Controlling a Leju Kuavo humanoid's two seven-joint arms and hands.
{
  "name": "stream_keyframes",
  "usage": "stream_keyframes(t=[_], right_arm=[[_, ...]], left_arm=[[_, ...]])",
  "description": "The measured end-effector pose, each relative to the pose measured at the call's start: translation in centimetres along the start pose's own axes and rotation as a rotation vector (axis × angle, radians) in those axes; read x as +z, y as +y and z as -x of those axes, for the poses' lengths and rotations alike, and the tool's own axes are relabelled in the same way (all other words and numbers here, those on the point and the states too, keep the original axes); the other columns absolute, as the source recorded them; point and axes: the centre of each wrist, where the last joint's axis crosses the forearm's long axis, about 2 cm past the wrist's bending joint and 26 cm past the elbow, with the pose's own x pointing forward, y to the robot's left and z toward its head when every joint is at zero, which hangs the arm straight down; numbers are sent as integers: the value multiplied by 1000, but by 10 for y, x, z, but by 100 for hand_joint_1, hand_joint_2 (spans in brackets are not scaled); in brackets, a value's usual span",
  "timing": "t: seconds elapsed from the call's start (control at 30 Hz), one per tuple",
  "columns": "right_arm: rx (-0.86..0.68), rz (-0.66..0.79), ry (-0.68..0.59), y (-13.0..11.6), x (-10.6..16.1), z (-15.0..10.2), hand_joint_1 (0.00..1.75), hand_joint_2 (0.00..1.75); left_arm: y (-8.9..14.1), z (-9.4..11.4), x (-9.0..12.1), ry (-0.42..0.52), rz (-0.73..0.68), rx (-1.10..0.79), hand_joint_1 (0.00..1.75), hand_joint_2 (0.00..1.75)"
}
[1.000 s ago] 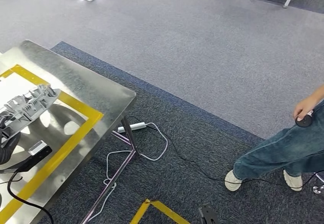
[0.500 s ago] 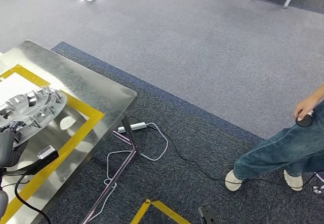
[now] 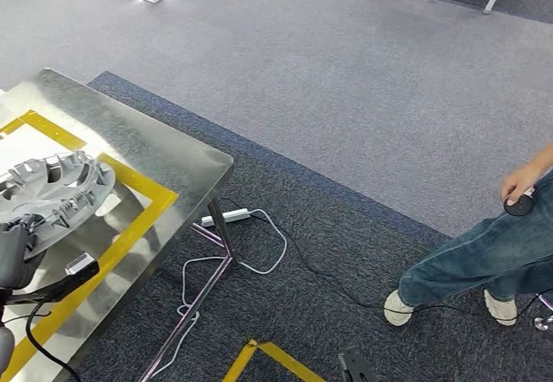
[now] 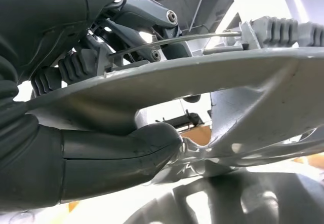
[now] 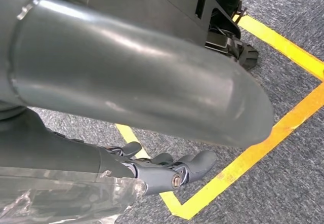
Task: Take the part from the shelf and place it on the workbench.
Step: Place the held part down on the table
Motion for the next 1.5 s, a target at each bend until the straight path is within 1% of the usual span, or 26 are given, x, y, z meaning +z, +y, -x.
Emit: stream_keyframes(t=[0.03,0.27,0.4,0.7,1.03,1.2,1.33,1.5], right_arm=[[0,0,0,0,0,0,0,0],[-1,1,0,0,0,0,0,0],[4,-1,0,0,0,0,0,0],[13,-2,2,0,0,0,0,0],[8,-4,2,-1,0,-1,0,0],[7,-11,1,-1,0,-1,0,0],[5,-12,2,-1,0,-1,0,0],[4,-12,2,-1,0,-1,0,0]], left_arm=[[-1,0,0,3,3,-1,0,175],[-5,4,0,31,21,1,0,175],[-7,8,1,50,54,11,0,0],[-7,20,1,82,124,25,0,0],[-5,29,-1,93,165,28,0,0],[-1,43,-4,93,194,26,0,0],[8,57,-9,101,176,35,0,0],[17,67,-13,110,157,44,0,0]])
